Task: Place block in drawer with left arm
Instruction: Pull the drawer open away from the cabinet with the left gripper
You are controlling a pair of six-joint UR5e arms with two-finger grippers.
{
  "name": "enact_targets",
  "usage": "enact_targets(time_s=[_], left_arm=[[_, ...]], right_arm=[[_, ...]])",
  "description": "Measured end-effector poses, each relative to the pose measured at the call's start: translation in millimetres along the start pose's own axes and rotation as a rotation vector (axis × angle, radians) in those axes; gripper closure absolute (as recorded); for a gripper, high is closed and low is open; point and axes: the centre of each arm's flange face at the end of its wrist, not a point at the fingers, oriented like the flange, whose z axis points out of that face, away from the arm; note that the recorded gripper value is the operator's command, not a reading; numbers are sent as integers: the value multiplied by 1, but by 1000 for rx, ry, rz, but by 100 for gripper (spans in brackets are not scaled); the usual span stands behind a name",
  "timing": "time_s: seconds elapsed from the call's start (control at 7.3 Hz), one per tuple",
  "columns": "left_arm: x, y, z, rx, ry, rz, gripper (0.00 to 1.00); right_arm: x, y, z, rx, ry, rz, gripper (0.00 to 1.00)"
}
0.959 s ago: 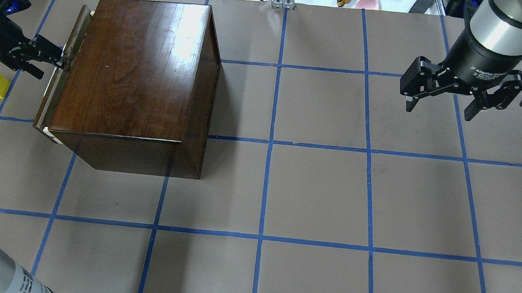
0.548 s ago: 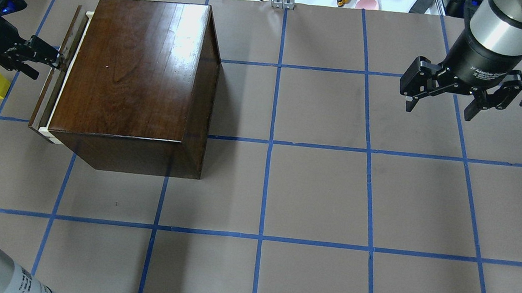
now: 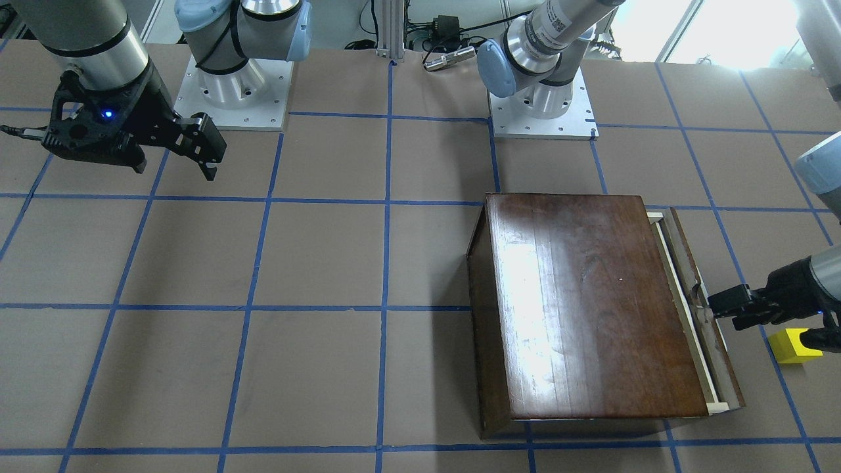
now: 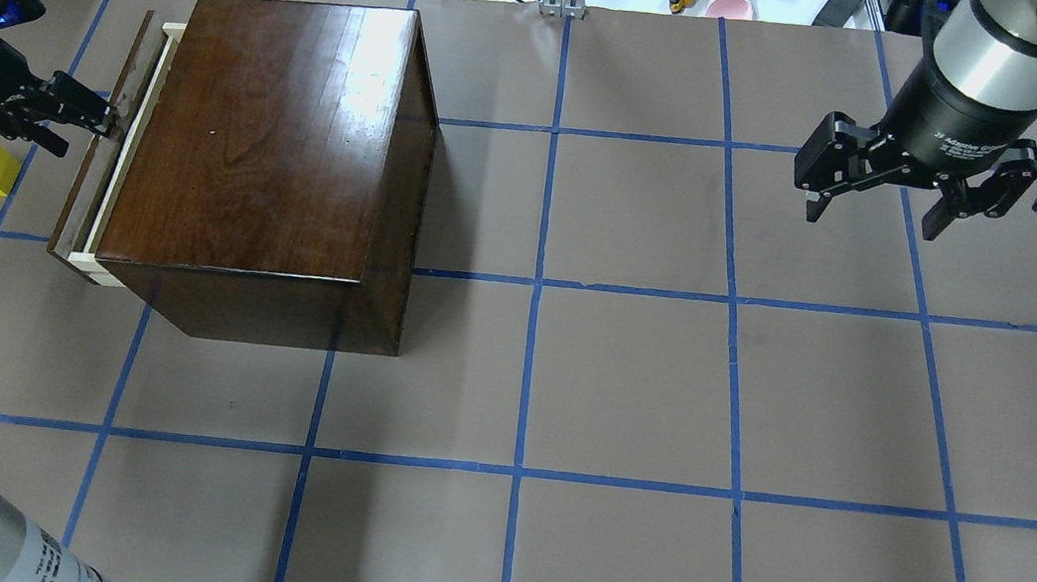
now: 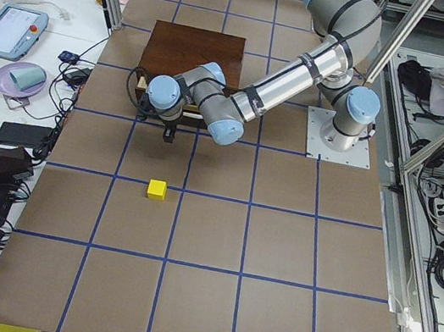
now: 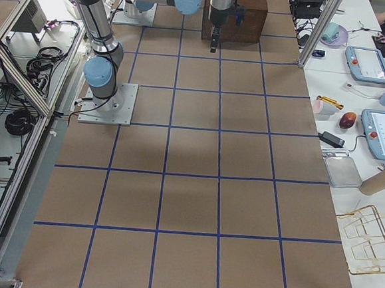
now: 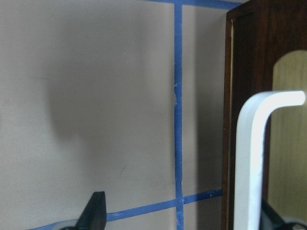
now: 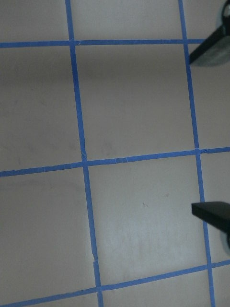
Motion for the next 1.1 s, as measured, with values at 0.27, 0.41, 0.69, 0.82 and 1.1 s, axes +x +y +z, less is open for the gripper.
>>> enact_targets(time_s=[0.27,0.41,0.69,0.82,1.1], left_arm=[[-6,2,-3,4,-1,-10,2],[-9,4,-4,6,-2,-15,2],[-13,4,-8,6,-14,-17,2],[-13,4,-10,5,-22,-17,2],[-16,4,-12,-5,-41,-18,2]], right_arm=[[0,0,0,0,0,0,0],[0,0,0,0,0,0,0],[0,0,0,0,0,0,0],[0,0,0,0,0,0,0],[0,0,0,0,0,0,0]])
